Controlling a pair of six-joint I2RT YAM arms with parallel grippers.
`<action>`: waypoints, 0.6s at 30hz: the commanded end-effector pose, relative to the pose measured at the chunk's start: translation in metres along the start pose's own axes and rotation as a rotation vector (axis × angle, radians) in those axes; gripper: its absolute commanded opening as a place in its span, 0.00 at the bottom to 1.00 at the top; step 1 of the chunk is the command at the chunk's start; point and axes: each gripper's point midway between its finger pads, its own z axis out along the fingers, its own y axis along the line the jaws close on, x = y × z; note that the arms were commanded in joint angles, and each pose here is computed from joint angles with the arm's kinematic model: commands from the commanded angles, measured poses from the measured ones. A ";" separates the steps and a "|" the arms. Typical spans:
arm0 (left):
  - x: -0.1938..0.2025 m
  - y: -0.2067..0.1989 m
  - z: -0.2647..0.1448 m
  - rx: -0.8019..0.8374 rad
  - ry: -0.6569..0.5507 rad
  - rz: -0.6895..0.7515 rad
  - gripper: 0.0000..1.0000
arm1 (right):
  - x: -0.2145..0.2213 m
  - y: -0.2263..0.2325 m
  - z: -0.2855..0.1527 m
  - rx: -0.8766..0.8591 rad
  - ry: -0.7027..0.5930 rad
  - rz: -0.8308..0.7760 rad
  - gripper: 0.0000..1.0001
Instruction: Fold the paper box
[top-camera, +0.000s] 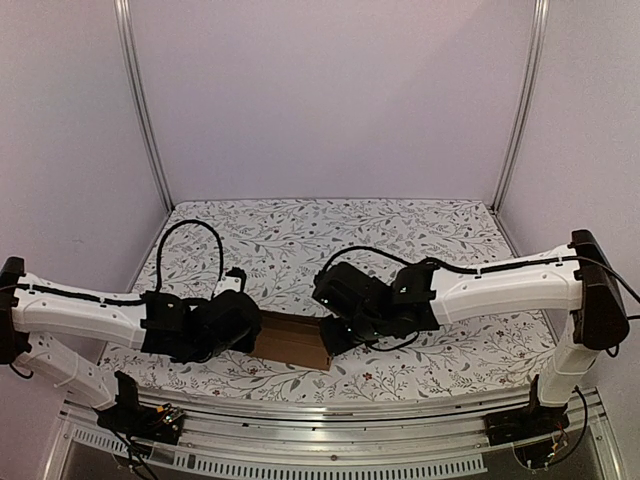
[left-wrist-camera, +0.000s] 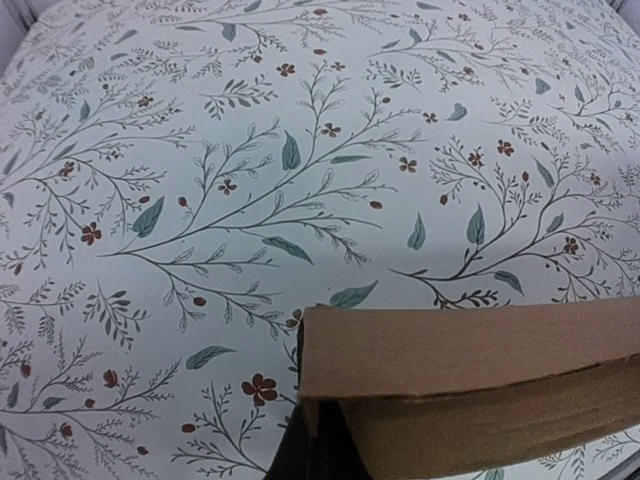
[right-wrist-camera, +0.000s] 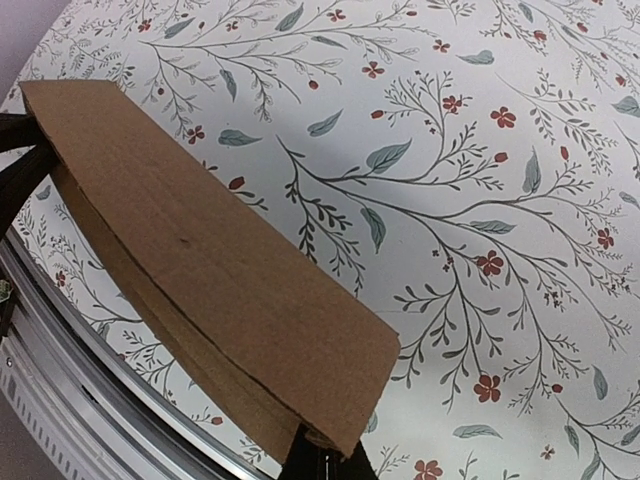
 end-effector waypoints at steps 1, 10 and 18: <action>0.013 -0.042 -0.005 0.156 0.050 -0.013 0.00 | -0.013 0.032 0.003 -0.080 -0.035 0.026 0.00; 0.014 -0.048 -0.005 0.184 0.051 -0.009 0.00 | -0.022 0.046 0.005 -0.106 -0.037 0.041 0.00; 0.014 -0.052 -0.007 0.198 0.049 -0.014 0.00 | -0.024 0.042 0.007 -0.058 -0.041 0.044 0.01</action>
